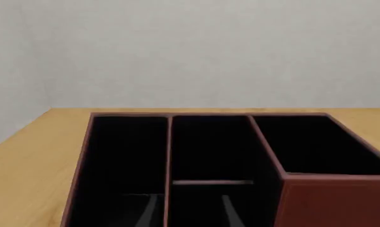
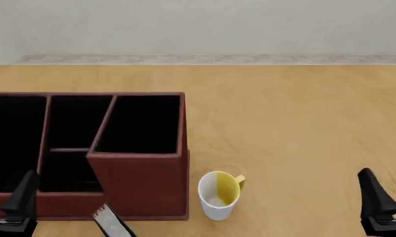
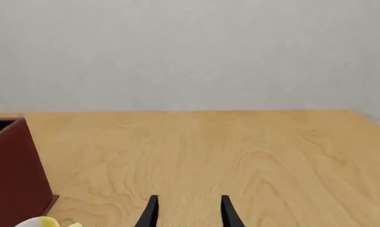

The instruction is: Pick up the book and place it in the right compartment of the caddy.

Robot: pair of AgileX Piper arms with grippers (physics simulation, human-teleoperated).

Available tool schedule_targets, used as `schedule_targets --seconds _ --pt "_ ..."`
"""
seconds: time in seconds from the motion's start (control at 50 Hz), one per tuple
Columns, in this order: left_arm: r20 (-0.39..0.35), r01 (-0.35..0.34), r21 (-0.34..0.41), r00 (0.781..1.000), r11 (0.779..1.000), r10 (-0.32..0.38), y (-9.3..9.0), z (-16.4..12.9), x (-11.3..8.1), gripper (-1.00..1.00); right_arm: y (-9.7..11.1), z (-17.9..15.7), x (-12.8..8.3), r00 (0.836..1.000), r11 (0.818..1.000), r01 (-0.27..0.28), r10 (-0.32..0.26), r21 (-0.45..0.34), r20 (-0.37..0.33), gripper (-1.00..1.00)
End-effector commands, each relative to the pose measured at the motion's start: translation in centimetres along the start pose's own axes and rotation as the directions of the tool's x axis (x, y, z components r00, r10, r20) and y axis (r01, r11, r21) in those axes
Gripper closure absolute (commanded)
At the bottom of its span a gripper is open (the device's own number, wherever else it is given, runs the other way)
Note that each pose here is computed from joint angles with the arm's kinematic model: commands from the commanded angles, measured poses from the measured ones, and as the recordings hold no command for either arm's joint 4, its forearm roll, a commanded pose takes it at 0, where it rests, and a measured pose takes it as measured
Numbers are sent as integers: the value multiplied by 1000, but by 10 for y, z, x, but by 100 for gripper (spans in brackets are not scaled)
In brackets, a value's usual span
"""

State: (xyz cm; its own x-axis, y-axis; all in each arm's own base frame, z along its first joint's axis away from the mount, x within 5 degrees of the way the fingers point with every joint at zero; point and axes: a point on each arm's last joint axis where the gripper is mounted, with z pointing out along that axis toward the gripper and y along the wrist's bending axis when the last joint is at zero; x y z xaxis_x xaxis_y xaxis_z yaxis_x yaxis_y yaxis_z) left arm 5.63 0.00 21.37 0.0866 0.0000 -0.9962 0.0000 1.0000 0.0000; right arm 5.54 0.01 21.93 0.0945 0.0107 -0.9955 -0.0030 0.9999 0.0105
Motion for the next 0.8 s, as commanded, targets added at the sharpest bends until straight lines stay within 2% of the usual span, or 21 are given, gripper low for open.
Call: schedule_targets --seconds 0.02,0.06,0.14,0.32,0.48,0.54,0.64,0.68,0.8 --pt "-1 0 0 1000 1000 0 0 0 -1 -100 0 1 2 999 999 53 -53 -1 3 -100" --pt "-1 0 0 1000 1000 0 0 0 -1 -100 -1 1 1 995 995 96 -96 11 8 -100" --pt "-1 0 0 1000 1000 0 0 0 -1 -100 -1 0 -2 996 996 83 -83 13 14 -100" --pt "-1 0 0 1000 1000 0 0 0 -1 -100 1 0 4 995 995 101 -101 -12 15 -100" --pt "-1 0 0 1000 1000 0 0 0 -1 -100 7 0 1 988 981 154 -152 -116 32 -100" --pt "-1 0 0 1000 1000 0 0 0 -1 -100 10 -1 0 984 968 181 -177 -175 39 -100" --pt "-1 0 0 1000 1000 0 0 0 -1 -100 17 3 -4 974 935 223 -221 -274 42 -100" --pt "-1 0 0 1000 1000 0 0 0 -1 -100 19 4 -8 975 927 221 -219 -304 41 -100" --pt "-1 0 0 1000 1000 0 0 0 -1 -100 25 9 -17 953 882 297 -297 -366 57 -100"
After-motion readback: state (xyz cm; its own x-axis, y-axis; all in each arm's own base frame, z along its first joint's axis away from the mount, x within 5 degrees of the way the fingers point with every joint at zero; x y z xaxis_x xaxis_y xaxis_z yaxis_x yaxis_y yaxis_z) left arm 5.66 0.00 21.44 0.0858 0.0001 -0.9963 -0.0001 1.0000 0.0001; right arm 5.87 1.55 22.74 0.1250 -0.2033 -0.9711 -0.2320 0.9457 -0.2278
